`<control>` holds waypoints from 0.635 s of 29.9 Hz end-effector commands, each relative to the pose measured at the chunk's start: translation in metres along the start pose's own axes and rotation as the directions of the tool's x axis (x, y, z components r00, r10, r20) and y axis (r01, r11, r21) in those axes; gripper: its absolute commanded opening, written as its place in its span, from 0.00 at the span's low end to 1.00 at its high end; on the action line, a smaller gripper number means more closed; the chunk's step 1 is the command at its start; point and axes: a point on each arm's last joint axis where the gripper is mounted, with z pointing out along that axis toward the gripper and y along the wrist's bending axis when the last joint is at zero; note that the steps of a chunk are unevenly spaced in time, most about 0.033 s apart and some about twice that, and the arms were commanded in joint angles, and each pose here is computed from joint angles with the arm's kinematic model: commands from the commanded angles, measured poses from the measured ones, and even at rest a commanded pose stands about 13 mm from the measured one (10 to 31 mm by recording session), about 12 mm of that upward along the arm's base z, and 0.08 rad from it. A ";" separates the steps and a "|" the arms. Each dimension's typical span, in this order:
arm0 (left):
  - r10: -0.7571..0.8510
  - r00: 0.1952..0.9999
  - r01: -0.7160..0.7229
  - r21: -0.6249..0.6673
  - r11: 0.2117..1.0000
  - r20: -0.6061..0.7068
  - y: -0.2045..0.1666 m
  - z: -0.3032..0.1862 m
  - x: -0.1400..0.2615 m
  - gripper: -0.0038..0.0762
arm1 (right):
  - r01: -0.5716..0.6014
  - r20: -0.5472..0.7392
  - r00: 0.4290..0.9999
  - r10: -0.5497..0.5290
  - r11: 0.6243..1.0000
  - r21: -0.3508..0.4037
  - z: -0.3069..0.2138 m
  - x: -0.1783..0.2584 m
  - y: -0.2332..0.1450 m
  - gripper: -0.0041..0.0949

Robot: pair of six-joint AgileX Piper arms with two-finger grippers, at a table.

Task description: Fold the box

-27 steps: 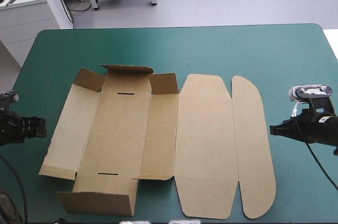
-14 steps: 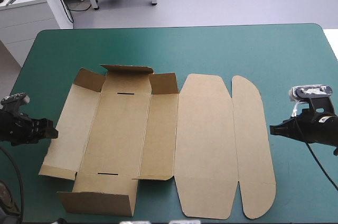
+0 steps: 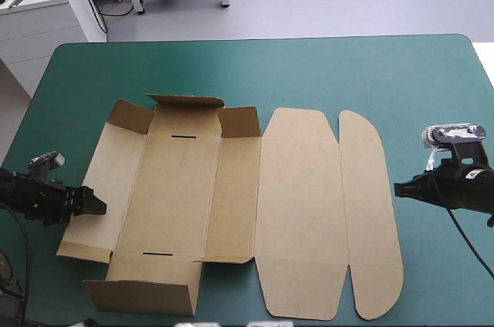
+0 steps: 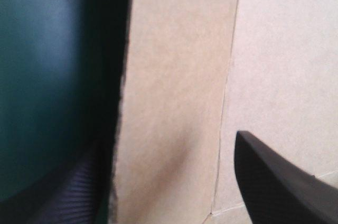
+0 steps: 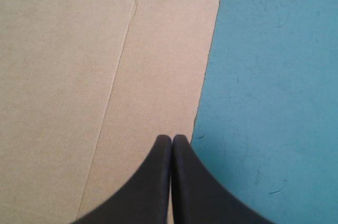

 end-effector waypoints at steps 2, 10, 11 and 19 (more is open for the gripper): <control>0.054 0.998 -0.055 0.079 0.995 0.019 -0.023 -0.003 -0.005 0.66 | 0.005 0.080 0.997 -0.005 1.000 0.001 -0.009 -0.009 0.002 0.02; 0.136 0.991 -0.135 0.076 0.988 -0.013 -0.041 0.009 -0.010 0.66 | 0.005 0.078 0.997 -0.005 1.000 0.000 -0.009 -0.009 0.002 0.02; 0.138 0.990 -0.136 0.077 0.988 -0.012 -0.041 0.009 -0.010 0.66 | 0.005 0.078 0.997 -0.005 1.000 0.000 -0.009 -0.009 0.002 0.02; 0.128 0.992 -0.126 0.076 0.989 -0.016 -0.041 0.009 -0.010 0.45 | 0.005 0.075 0.997 -0.005 1.000 -0.001 -0.009 -0.008 0.002 0.02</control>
